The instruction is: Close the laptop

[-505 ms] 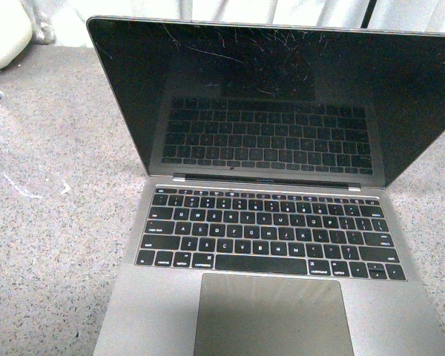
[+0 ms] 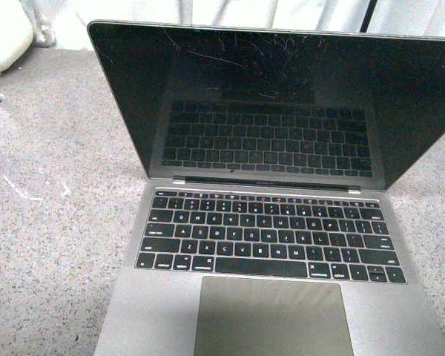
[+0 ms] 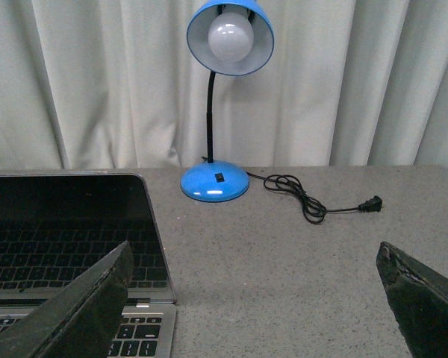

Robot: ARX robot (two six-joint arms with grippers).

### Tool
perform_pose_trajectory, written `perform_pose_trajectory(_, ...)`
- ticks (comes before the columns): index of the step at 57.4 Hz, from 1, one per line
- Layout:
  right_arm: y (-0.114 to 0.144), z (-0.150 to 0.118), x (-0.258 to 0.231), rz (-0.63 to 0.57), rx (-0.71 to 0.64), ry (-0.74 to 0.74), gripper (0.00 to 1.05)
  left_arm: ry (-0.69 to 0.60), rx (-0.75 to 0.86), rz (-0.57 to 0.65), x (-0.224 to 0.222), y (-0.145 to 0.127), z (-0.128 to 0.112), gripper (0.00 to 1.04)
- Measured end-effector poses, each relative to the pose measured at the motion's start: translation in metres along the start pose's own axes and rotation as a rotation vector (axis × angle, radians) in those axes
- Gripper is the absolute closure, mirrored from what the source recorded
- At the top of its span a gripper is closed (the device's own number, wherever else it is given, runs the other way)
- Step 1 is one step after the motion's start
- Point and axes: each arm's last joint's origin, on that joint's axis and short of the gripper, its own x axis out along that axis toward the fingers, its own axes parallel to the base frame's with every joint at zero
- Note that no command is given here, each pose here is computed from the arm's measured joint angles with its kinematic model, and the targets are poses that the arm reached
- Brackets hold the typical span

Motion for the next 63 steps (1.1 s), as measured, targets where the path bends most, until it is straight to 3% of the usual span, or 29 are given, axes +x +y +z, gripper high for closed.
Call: perform_pose_trajectory(63,0.0,0.0,0.0,0.0,0.0,0.0,0.09,0.0,0.0,0.0,0.0,0.0,0.0,0.06)
